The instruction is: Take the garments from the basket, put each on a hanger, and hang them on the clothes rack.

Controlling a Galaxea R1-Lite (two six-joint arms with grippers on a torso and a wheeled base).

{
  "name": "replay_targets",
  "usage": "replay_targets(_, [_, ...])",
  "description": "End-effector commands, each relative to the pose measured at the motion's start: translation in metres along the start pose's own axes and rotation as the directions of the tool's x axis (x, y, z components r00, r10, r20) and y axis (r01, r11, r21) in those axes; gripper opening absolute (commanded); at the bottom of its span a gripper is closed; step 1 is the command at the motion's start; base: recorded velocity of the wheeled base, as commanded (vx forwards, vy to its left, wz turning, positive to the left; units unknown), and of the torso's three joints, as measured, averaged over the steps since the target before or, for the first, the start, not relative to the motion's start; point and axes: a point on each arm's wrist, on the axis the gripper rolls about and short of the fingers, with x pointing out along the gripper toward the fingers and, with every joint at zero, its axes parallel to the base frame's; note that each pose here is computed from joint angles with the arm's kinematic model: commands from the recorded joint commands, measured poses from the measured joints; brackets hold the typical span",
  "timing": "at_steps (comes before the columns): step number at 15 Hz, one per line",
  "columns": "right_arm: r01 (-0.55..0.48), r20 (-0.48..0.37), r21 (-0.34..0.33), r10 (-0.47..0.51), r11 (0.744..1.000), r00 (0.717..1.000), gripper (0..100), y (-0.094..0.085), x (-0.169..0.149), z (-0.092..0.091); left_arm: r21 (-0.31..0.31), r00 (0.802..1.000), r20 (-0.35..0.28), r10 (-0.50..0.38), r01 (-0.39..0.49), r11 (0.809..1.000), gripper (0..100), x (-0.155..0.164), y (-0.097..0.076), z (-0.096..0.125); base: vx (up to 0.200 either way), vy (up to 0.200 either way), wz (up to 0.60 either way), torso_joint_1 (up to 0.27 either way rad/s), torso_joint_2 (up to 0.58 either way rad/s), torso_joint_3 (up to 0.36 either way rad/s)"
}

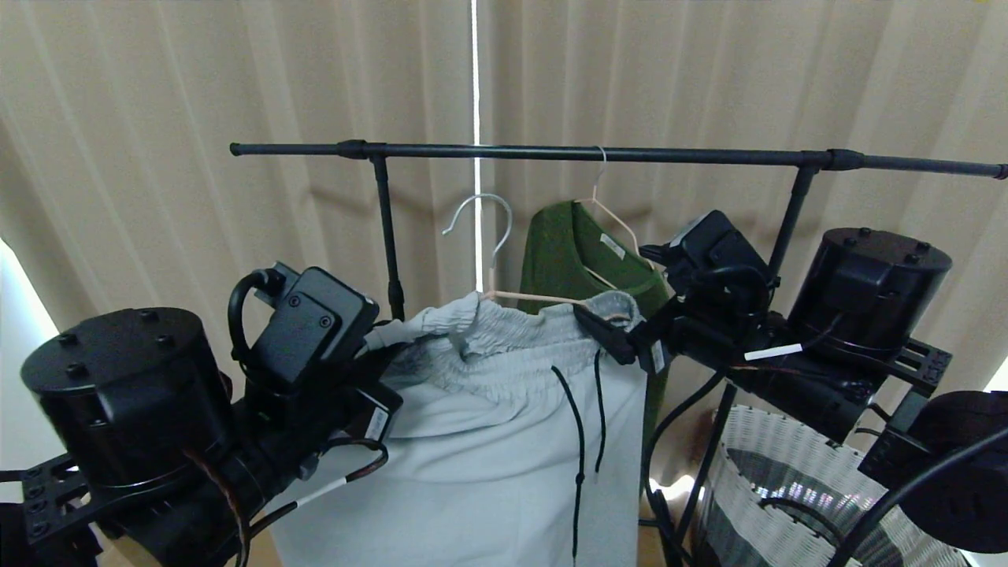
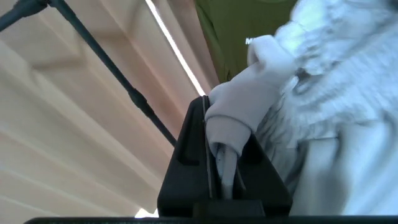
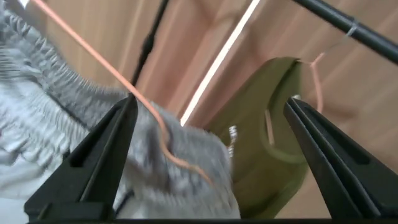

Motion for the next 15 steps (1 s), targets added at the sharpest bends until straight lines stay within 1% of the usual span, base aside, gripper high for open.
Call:
replay_targets(1, [-0.009, -0.008, -0.001, 0.009, 1.0, 1.0, 100, 0.0029, 0.0046, -0.0027, -0.007, 0.999, 0.029, -0.015, 0.015, 1.0, 0, -0.0019, -0.0001, 0.0047, 0.0, 0.0, 0.0, 0.0, 0.0, 0.0])
replay_targets(3, [-0.027, 0.0, -0.011, 0.027, 1.0, 1.0, 100, 0.0085, 0.0043, 0.0002, -0.011, 0.996, 0.072, -0.048, 0.049, 0.999, 0, -0.0029, -0.0004, 0.0076, 0.0, 0.0, 0.0, 0.0, 0.0, 0.0])
replay_targets(8, [-0.022, 0.013, -0.016, 0.022, 1.0, 1.0, 100, 0.0072, 0.0052, 0.0037, -0.011, 0.987, 0.122, -0.102, 0.104, 0.994, 0, -0.0088, -0.0035, 0.0134, 0.0, 0.0, 0.0, 0.0, 0.0, 0.0])
replay_targets(9, [-0.022, 0.013, -0.016, 0.022, 1.0, 1.0, 0, 0.0072, 0.0052, 0.0037, -0.01, 0.987, 0.123, -0.102, 0.104, 0.995, 0, -0.0095, -0.0032, 0.0135, 0.0, 0.0, 0.0, 0.0, 0.0, 0.0])
replay_targets(15, [-0.024, 0.016, -0.016, 0.024, 1.0, 1.0, 0, 0.0078, 0.0038, 0.0035, -0.013, 0.988, 0.122, -0.095, 0.098, 0.995, 0, -0.0101, -0.0017, 0.0134, 0.0, 0.0, 0.0, 0.0, 0.0, 0.0])
